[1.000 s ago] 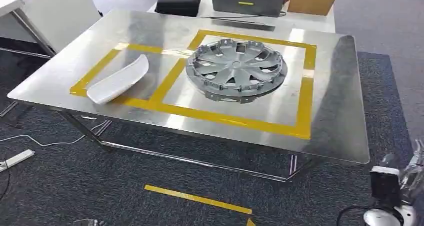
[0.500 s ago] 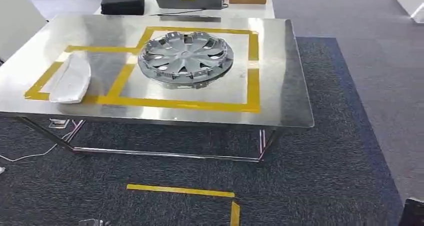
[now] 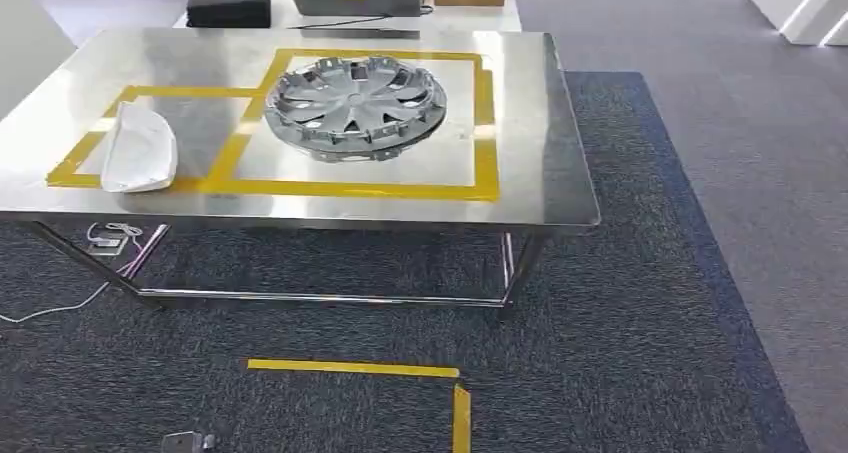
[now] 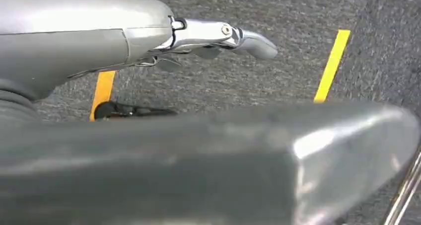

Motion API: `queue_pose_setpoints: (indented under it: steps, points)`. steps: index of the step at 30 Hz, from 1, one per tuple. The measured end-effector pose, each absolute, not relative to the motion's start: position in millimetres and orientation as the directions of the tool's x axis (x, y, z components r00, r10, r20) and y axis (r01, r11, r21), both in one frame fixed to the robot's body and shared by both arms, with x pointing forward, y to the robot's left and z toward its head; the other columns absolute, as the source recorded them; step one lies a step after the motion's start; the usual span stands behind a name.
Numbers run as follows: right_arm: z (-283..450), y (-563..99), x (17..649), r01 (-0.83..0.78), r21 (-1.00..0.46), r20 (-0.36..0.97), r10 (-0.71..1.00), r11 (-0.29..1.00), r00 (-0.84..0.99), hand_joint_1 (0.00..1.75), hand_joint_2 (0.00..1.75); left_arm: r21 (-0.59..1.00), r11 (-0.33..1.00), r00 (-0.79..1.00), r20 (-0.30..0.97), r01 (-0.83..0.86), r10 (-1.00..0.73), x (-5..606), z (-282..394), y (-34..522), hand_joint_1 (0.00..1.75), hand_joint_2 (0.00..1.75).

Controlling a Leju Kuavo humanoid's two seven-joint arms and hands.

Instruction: Take the parts from the cabinet and place them on the table.

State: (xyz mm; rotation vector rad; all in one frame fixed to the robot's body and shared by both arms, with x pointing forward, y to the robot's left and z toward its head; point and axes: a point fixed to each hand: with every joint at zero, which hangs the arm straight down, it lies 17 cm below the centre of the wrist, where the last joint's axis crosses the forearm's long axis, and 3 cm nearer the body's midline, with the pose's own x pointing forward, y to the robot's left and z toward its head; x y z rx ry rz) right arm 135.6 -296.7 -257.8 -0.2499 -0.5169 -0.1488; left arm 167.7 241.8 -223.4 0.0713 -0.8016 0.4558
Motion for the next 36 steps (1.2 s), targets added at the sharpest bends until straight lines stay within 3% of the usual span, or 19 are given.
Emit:
queue_pose_setpoints:
  steps: [8,16,36]
  points:
    - [-262,-269,123,0.169,-0.155,0.467,-0.079,0.973,0.881,0.0,0.0,-0.102,0.902,0.605,0.709,-0.419,0.362,168,-224,245,0.0,0.0]
    - [-265,-249,118,0.014,-0.159,0.435,0.057,0.987,0.899,0.0,0.0,-0.095,0.907,0.621,0.699,-0.41,0.354,166,-226,244,0.0,0.0]
    - [-262,-213,120,-0.029,-0.045,0.449,0.046,0.999,0.892,0.0,0.0,-0.057,0.928,0.654,0.693,-0.369,0.303,160,-229,243,0.0,0.0]
